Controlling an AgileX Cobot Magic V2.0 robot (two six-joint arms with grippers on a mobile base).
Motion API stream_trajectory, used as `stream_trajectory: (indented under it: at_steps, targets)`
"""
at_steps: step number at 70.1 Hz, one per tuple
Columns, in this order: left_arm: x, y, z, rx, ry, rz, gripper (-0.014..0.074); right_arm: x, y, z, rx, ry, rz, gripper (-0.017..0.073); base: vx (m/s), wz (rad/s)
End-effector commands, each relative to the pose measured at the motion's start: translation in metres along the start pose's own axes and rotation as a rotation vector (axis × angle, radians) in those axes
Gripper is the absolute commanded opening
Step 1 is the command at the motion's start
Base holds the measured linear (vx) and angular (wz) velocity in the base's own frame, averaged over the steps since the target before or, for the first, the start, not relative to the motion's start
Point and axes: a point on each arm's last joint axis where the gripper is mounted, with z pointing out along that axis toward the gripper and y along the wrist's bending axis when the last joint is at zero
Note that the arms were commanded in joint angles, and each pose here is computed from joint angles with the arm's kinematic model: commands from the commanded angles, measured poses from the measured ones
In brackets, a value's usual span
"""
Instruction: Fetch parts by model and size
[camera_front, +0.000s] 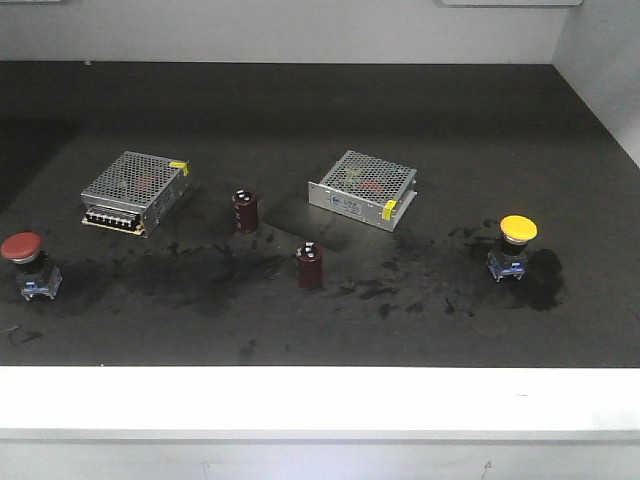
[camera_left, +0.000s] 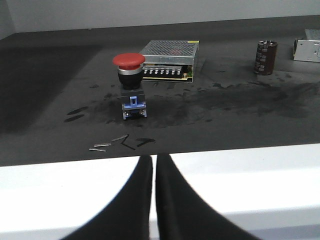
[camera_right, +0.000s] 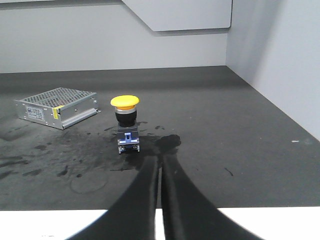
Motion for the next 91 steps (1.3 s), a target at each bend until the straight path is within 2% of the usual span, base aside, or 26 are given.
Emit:
stream_trajectory:
  at_steps: [1, 91]
  targets:
    - [-0.0046, 0.0006, -0.0006, -0.007, -0.073, -0.007, -0.0004, -0.0062, -0.0001, -0.0011, 0.003, -0.086, -0.003, -0.0008, 0.0, 0.0]
    - [-0.0069, 0.0007, -0.0008, -0.008, -0.098, -0.015, -0.0004, -0.007, -0.0001, -0.0011, 0.003, -0.093, -0.003, -0.0008, 0.0, 0.0]
